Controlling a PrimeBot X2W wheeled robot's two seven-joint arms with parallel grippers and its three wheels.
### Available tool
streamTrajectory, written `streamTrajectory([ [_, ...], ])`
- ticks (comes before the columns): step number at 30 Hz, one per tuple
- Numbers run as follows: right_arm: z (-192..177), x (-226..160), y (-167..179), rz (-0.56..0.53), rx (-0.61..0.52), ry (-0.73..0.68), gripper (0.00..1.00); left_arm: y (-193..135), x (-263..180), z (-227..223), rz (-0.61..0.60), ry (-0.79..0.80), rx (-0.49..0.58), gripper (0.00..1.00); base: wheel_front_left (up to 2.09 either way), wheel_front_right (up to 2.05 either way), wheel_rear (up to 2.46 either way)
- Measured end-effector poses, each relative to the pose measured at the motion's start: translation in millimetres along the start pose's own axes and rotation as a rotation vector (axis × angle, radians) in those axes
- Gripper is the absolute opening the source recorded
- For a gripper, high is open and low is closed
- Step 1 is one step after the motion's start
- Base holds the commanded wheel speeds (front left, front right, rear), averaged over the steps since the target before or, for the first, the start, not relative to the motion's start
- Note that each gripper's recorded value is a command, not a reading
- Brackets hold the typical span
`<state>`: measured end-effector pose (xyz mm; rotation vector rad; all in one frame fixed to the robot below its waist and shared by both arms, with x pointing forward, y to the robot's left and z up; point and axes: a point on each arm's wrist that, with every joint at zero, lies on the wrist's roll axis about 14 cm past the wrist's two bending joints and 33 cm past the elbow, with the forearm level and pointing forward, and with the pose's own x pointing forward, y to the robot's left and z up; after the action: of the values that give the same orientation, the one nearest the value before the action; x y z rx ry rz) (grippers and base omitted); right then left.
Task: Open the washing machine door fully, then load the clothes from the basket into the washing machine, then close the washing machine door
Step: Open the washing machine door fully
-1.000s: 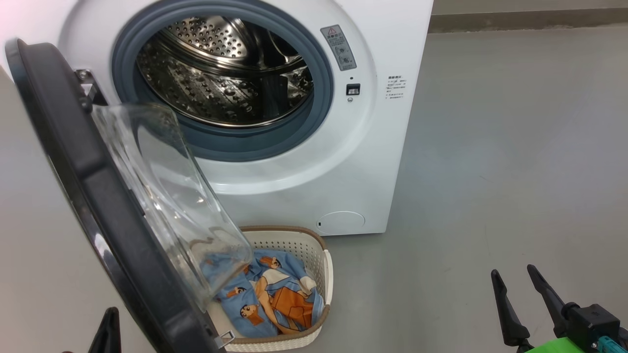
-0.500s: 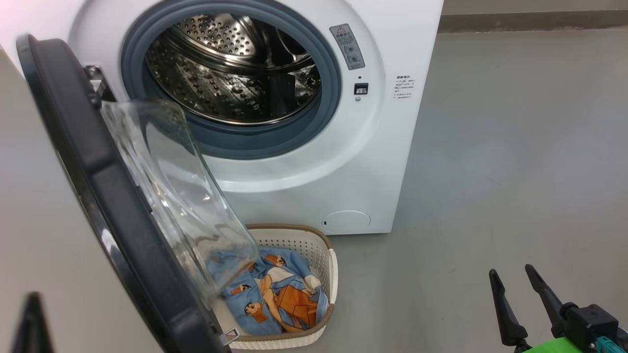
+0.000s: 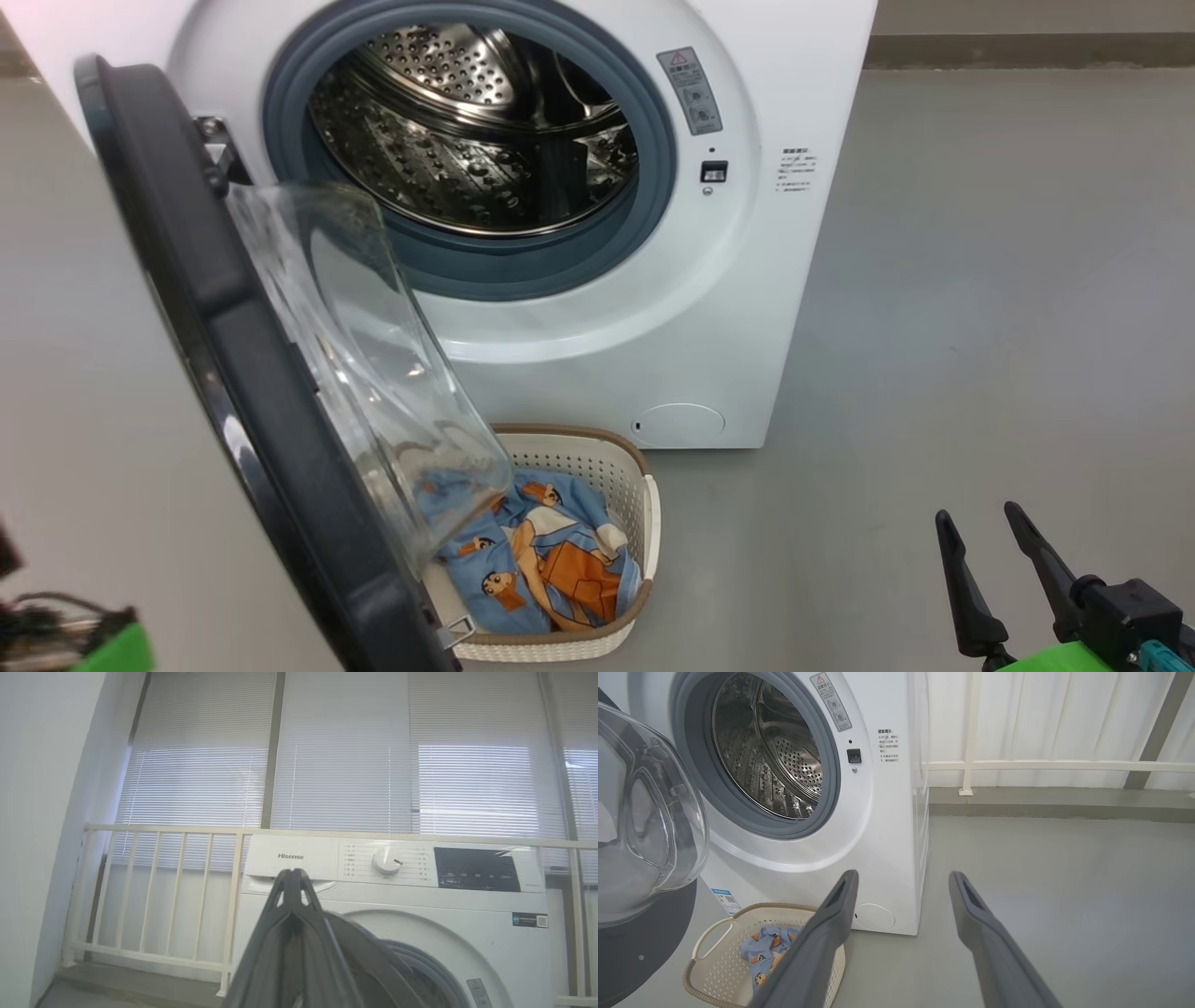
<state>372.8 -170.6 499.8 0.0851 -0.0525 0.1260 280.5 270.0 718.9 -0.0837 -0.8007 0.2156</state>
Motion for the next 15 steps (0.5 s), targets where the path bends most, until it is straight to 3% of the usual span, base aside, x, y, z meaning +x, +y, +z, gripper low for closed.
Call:
streamTrajectory([
  [6,0,5,8,0.025,0.003,0.0,1.0,-93,-9,34,-0.251,-0.067,-0.234,0.0,0.0,0.0,0.0],
  [10,-2,8,15,0.042,0.01,0.003,1.0,-133,-34,13,-0.351,0.099,-0.342,0.0,0.0,0.0,0.0],
  [15,-4,12,21,0.058,0.014,0.01,1.0,-152,-68,-35,-0.385,0.364,-0.394,0.0,0.0,0.0,0.0],
])
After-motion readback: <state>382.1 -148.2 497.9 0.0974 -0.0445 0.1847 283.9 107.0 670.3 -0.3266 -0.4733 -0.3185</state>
